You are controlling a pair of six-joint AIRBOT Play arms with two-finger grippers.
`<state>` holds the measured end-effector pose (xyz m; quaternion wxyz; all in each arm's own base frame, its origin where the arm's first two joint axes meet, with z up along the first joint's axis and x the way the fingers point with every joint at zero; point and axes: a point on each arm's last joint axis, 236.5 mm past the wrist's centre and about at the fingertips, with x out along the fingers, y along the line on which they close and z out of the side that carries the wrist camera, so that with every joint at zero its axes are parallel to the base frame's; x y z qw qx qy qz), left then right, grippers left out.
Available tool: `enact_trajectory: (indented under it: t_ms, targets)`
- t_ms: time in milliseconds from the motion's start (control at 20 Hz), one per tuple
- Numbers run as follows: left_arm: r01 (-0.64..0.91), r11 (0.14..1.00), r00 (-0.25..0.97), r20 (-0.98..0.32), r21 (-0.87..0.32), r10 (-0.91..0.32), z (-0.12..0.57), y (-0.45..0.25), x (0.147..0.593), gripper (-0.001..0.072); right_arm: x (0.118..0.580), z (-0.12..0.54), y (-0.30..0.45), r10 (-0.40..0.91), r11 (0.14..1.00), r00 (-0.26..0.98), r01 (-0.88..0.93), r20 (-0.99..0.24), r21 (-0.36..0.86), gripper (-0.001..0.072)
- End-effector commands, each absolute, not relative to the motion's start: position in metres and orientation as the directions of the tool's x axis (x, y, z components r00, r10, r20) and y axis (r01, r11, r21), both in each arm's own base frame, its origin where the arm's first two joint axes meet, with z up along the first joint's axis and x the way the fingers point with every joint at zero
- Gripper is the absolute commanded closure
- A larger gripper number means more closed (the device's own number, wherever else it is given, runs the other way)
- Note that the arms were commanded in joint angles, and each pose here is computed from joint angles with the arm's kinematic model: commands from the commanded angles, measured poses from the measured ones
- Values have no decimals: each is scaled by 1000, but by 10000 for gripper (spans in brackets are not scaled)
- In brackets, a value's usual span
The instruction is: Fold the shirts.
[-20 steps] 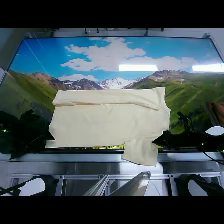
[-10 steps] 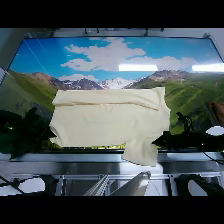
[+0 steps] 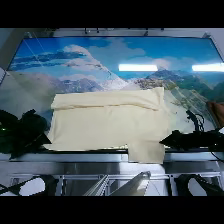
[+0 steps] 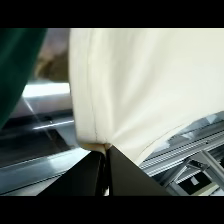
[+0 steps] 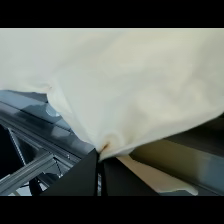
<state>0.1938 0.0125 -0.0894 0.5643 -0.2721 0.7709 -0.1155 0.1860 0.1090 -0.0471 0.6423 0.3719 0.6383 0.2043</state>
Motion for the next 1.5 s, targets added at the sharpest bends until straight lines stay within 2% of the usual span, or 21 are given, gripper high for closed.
enact_trajectory:
  t_ms: [0,200,300,400,550,600,750,1000,1150,1450]
  targets:
    - [-283,861,-232,-840,-423,-490,-86,25,186,691,187,-48,101,721,647,113,242,-683,723,688]
    - [-285,897,-266,-871,-338,-413,-93,43,178,690,173,-62,88,669,699,57,293,-741,653,688]
    - [-283,893,-234,-878,-350,-418,-88,44,190,690,181,-58,91,681,679,91,294,-726,673,688]
    - [-270,868,-169,-867,-417,-469,-68,37,214,690,203,-44,101,721,622,183,254,-669,740,688]
    - [-238,813,-64,-826,-532,-559,-30,27,258,690,258,-4,110,763,482,407,160,-503,861,688]
    - [-227,795,-29,-812,-562,-583,-21,25,273,690,276,6,105,748,463,470,137,-469,876,689]
    - [-186,789,3,-803,-586,-596,-14,27,310,690,319,7,78,674,503,562,128,-481,855,688]
    - [-103,809,-61,-808,-579,-586,-45,16,374,690,386,-15,64,655,513,604,86,-454,854,688]
    - [-136,810,-92,-807,-570,-583,-77,20,401,691,413,-41,74,670,543,589,25,-452,839,688]
    - [-155,792,-168,-774,-591,-611,-102,23,416,691,417,-86,77,679,579,527,42,-510,815,687]
